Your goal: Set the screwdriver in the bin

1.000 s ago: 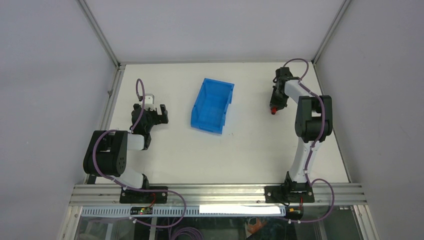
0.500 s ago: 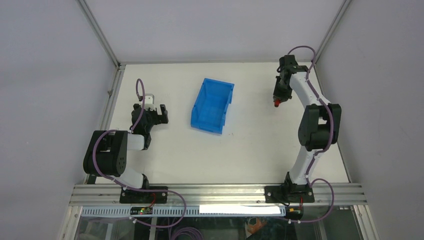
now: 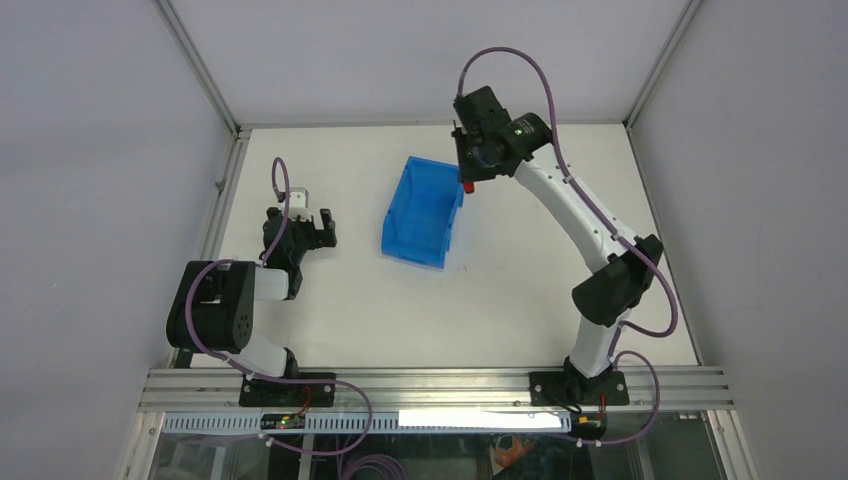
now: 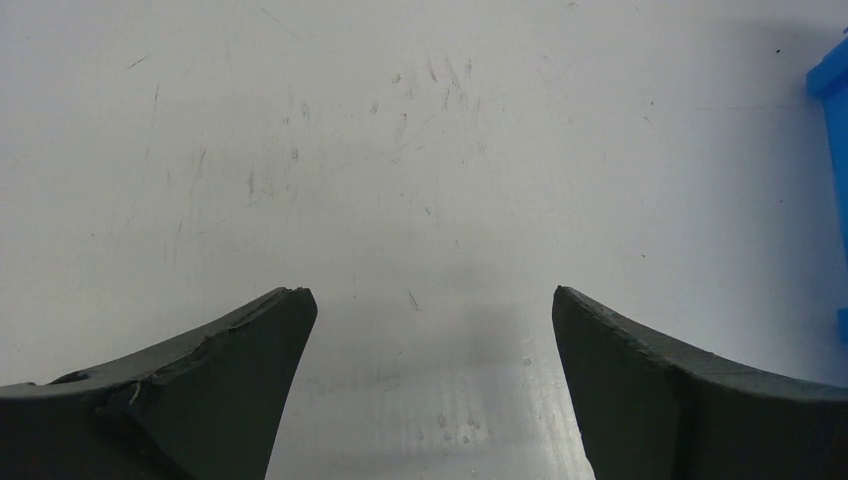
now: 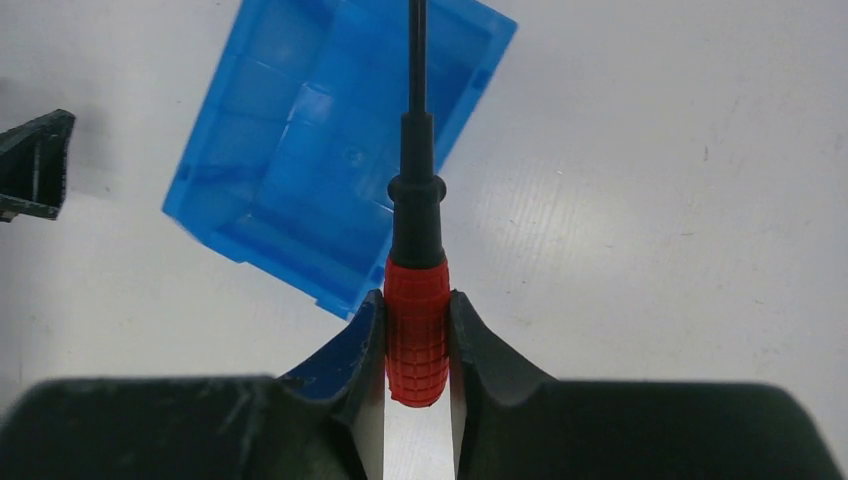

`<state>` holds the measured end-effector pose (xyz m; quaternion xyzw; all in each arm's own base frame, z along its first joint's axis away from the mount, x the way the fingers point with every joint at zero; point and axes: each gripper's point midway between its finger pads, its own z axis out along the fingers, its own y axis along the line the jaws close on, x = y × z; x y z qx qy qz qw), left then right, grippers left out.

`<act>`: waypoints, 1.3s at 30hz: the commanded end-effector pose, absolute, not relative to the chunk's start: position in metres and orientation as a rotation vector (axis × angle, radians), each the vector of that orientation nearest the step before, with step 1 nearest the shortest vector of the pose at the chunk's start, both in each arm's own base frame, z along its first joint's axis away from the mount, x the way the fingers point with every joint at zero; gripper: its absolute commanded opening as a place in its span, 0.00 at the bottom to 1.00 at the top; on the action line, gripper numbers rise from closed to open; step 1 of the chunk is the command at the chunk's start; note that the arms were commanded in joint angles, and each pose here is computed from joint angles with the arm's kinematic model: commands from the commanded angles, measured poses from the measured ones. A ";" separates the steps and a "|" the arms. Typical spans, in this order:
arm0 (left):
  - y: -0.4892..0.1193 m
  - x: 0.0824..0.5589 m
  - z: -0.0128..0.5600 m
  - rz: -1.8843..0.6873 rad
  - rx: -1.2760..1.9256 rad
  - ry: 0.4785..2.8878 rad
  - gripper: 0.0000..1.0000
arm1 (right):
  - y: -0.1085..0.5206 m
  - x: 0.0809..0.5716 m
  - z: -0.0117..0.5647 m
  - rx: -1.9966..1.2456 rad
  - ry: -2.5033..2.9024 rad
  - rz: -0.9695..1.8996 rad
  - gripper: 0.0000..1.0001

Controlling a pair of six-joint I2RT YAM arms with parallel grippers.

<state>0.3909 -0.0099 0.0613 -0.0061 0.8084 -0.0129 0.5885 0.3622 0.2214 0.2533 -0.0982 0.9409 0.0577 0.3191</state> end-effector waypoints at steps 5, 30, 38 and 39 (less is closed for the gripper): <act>-0.017 0.394 0.078 -0.061 -0.016 1.827 0.99 | 0.281 0.371 0.231 -0.238 2.460 0.193 0.01; -0.017 0.394 0.078 -0.061 -0.015 1.827 0.99 | 0.341 0.364 0.065 -0.116 2.679 0.233 0.21; -0.017 0.394 0.079 -0.062 -0.015 1.826 0.99 | 0.342 0.372 0.071 -0.126 2.671 0.194 0.42; -0.017 0.394 0.079 -0.061 -0.016 1.826 0.99 | 0.341 0.374 0.079 -0.128 2.656 0.189 0.44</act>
